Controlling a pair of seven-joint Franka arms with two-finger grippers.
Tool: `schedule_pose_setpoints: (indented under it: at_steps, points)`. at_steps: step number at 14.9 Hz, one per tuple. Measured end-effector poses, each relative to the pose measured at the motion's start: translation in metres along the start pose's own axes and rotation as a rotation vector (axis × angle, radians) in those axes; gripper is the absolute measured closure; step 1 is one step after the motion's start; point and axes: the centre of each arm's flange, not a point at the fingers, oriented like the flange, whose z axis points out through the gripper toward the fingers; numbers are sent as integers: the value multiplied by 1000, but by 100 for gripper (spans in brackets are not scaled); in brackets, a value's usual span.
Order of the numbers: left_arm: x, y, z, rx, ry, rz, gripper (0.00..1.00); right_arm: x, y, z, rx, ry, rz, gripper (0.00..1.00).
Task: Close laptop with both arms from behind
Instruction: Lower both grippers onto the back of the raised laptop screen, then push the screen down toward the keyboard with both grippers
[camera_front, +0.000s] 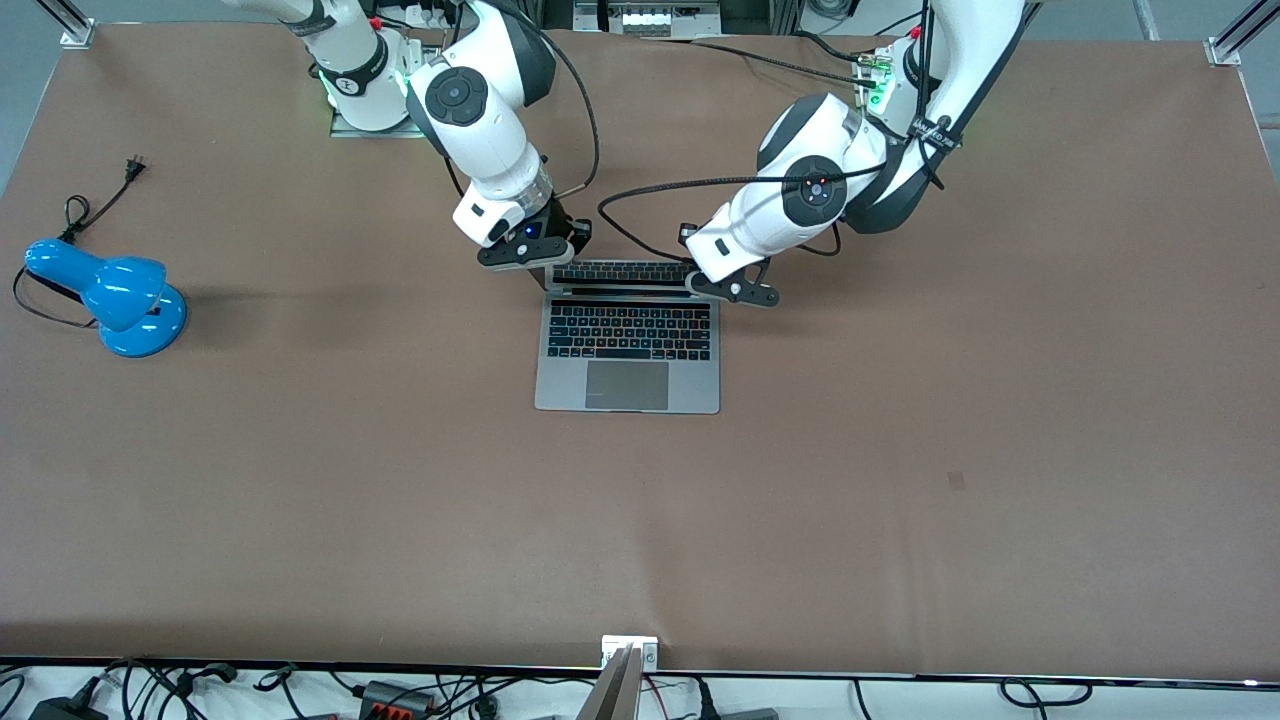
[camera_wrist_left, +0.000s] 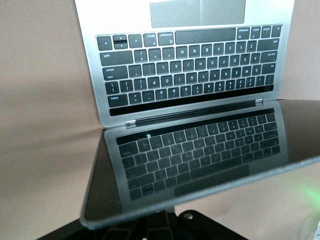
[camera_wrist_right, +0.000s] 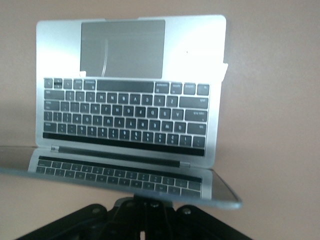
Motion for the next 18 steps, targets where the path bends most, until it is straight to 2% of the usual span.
schedule_pose_setpoints:
  at_steps: [6, 10, 13, 18]
  points:
    - [23, -8, -1, -21, 7, -29, 99, 14, 4, 5, 39, 80, 17, 99]
    - [37, -10, 3, 4, 19, -21, 99, 24, 11, 18, 61, 136, 33, 99]
    - [48, -12, 11, -6, 8, -33, 99, 29, 16, 33, 74, 175, 43, 99]
    - [73, -19, 22, -30, -2, -59, 99, 38, 23, 49, 80, 203, 56, 99]
